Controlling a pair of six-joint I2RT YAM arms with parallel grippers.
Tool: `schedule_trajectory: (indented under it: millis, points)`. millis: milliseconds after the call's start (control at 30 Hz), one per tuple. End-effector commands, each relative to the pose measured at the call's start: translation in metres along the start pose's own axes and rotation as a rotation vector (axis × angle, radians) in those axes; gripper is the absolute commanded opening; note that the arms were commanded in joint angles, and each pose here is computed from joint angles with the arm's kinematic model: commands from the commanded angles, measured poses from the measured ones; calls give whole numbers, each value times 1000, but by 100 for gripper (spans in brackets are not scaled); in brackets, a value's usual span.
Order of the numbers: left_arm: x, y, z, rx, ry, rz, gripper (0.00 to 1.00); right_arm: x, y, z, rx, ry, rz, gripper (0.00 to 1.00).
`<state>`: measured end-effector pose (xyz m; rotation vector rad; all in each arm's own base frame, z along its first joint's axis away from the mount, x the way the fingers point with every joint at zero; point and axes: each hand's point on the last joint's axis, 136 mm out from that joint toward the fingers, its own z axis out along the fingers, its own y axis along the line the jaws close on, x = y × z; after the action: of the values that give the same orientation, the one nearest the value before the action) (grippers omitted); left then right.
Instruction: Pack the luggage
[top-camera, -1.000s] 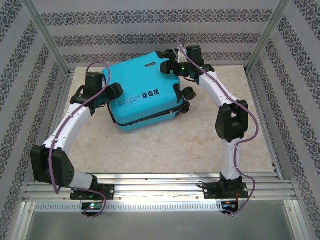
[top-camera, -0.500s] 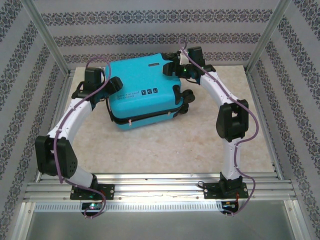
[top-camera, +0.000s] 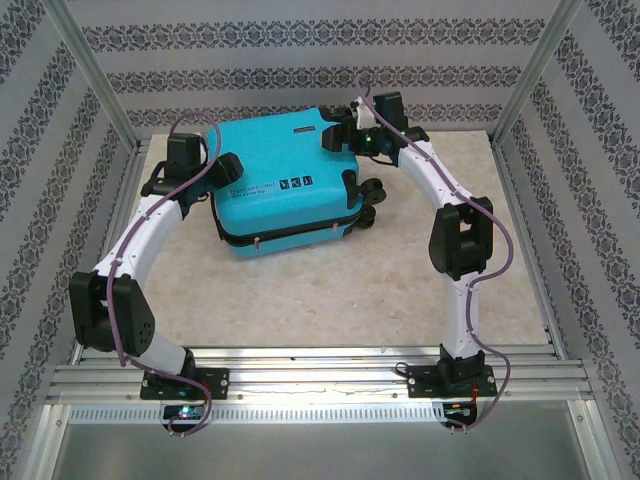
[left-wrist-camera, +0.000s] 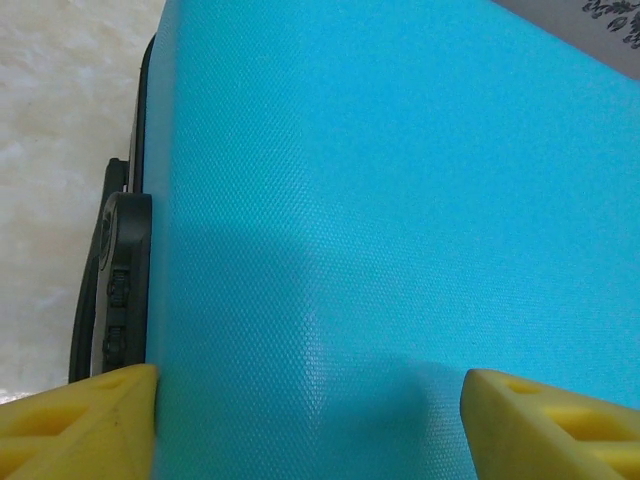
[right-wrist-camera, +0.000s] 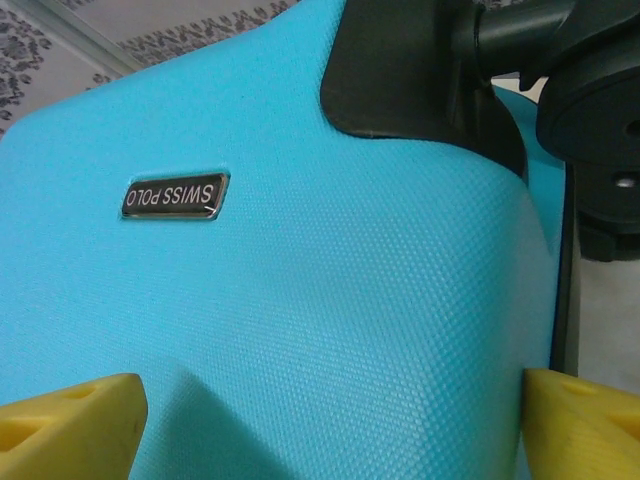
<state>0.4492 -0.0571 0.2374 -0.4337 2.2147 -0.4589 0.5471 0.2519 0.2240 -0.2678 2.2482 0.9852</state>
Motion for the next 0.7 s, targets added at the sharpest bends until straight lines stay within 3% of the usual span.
schedule_trajectory:
  millis: [0,167,500,667]
  points:
    - [-46,-96,-58,314,-174,133,76,-3,120,-23,-395,39,-147,92]
    - [-48,-83,-70,225,-179,147,77,-19,107,-45,-337,-14,-153,94]
    - [-41,-77,-79,191,-159,157,77,-22,82,-77,-220,-74,-151,94]
    - [-24,-38,-80,25,-137,163,77,1,73,-98,-135,-87,-165,91]
